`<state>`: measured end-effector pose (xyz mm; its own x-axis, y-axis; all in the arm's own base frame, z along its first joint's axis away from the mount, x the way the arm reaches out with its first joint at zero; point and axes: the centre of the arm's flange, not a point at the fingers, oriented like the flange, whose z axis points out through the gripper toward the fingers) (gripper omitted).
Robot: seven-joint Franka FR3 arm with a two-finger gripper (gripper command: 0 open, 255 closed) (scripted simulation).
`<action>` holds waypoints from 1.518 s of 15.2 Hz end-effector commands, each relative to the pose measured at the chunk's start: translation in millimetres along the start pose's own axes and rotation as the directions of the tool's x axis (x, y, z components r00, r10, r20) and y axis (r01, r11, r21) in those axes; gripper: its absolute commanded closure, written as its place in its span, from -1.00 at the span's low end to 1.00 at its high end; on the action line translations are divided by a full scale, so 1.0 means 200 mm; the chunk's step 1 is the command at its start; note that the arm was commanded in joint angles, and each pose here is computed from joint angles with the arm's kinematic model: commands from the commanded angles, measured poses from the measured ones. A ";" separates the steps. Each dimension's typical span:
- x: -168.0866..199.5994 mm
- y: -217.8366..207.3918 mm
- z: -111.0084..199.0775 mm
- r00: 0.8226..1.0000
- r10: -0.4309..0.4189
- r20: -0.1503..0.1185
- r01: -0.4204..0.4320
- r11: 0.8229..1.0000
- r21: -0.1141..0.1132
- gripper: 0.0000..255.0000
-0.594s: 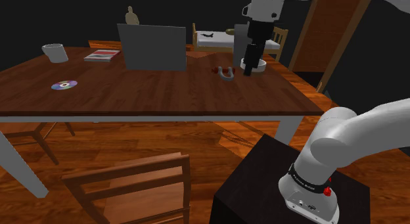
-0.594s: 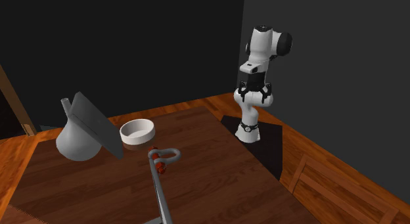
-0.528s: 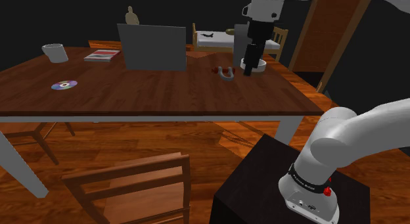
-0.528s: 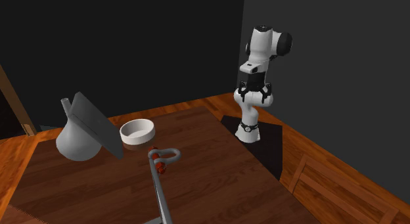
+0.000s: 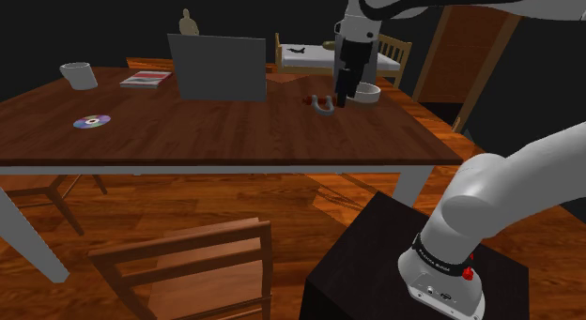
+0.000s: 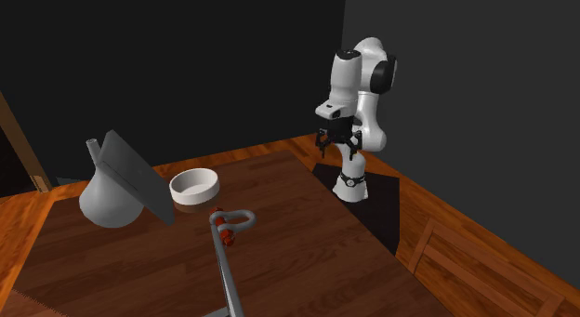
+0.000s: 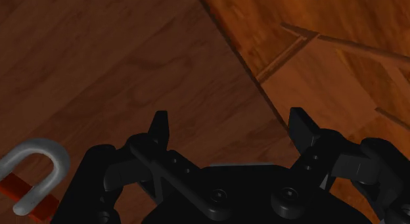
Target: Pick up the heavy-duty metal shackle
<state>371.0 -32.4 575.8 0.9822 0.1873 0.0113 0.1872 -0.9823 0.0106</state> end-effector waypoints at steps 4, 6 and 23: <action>0.15 0.25 0.14 1.000 0.004 -0.004 -0.004 1.000 -0.009 -1.00; 0.22 0.35 0.19 1.000 0.005 -0.006 -0.005 1.000 -0.012 -1.00; 0.78 1.20 0.59 1.000 0.019 -0.020 -0.020 0.999 -0.040 -1.00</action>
<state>563.9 -233.6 467.6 0.9852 0.1687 0.0302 0.1671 -0.9848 0.0479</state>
